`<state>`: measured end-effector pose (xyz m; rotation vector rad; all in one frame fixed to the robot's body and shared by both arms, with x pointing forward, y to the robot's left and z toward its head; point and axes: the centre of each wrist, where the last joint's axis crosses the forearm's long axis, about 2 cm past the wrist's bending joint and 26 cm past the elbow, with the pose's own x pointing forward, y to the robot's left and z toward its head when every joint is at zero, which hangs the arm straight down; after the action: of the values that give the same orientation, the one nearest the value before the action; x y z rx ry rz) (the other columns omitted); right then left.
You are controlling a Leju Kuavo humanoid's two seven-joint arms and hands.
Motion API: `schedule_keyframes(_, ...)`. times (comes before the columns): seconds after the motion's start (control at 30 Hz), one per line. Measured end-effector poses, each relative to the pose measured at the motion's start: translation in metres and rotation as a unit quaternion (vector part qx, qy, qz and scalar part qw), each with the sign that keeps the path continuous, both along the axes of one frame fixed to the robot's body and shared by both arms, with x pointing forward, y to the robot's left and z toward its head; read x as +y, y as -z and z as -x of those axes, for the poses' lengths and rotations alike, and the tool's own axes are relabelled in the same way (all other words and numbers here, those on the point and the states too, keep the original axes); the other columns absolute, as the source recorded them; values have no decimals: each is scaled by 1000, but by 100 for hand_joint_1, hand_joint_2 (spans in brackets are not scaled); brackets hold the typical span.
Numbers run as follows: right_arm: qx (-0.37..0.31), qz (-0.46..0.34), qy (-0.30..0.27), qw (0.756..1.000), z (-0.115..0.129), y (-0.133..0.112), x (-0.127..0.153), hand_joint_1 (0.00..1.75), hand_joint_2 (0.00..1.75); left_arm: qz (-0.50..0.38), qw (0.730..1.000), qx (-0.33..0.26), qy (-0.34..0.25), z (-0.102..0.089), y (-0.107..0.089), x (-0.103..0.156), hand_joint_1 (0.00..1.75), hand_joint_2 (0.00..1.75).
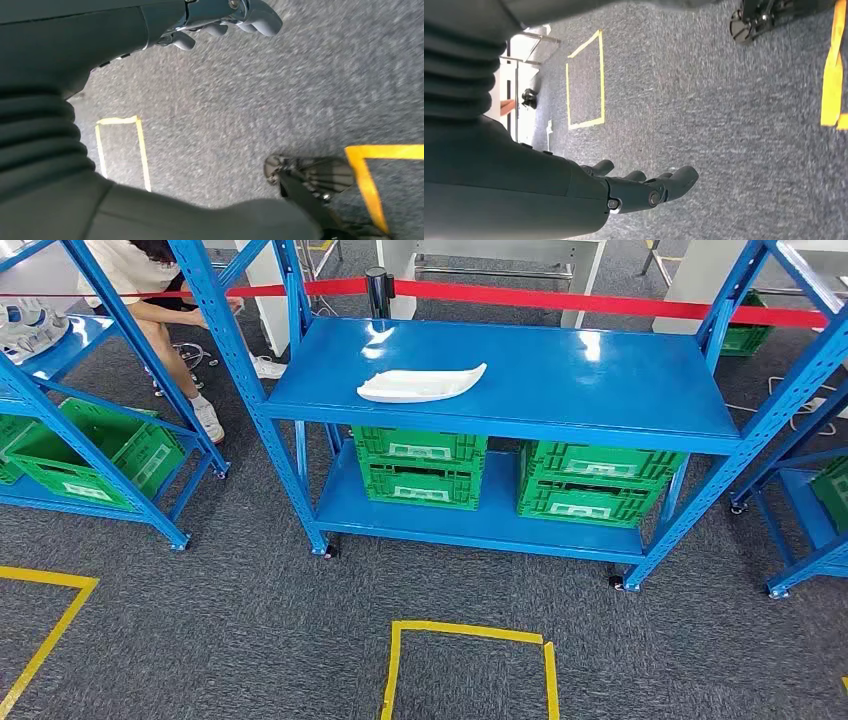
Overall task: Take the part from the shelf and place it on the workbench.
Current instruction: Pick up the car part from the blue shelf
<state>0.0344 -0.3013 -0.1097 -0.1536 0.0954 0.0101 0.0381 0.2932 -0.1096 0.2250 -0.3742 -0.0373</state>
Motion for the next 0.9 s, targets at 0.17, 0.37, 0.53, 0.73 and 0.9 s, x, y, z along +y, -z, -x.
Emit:
schedule_keyframes(0.17,5,3,0,1000,-2,0,2,0,0,-14,999,-30,21,-17,-2,-1,0,0)
schedule_keyframes(0.37,11,6,-9,1000,-6,0,6,0,0,-36,993,-92,65,-56,-9,1,0,0)
schedule_keyframes(0.53,17,8,-13,1000,-10,0,10,0,0,-57,981,-152,109,-94,-18,2,0,0)
schedule_keyframes(0.73,20,15,-22,999,-14,0,14,0,0,-86,948,-255,172,-162,-43,2,0,0)
schedule_keyframes(0.9,20,24,-42,999,-18,0,17,0,0,-107,904,-349,223,-232,-81,-3,0,0)
